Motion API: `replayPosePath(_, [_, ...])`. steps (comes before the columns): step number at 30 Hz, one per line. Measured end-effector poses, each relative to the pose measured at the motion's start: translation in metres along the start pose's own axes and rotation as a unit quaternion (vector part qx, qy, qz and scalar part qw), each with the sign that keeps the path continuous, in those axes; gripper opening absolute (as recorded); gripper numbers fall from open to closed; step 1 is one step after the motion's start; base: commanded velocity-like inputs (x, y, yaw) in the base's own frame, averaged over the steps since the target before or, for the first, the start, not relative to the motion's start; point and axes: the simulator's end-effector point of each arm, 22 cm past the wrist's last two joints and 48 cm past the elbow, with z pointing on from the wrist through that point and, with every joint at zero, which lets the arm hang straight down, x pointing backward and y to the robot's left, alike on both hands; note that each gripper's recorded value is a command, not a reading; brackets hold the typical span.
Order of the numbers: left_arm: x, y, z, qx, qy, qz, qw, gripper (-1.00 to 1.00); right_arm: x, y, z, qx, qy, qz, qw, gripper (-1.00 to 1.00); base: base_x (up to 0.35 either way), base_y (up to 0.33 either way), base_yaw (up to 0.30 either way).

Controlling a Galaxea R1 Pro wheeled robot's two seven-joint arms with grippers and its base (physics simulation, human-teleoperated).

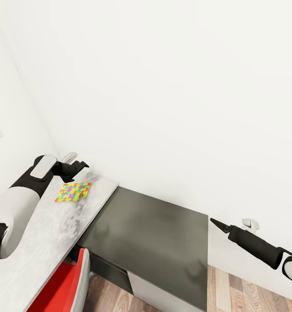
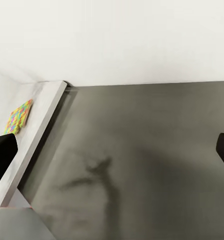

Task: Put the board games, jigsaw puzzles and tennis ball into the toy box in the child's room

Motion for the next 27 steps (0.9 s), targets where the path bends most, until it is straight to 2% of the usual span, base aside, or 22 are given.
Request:
replayPosePath(18, [0.004,0.003,0.002,0.0,0.002,0.0,1.0,1.0,0.0,0.0,-0.001,-0.001,0.001,-0.001,1.0,1.0,0.0,0.0,0.0])
replayPosePath(27, [-0.009,-0.012,-0.003,0.026,-0.015,0.002,0.9995,1.0,0.014,-0.037,-0.026,0.037,0.024,-0.024,0.9987,1.0,0.0,0.0,0.0])
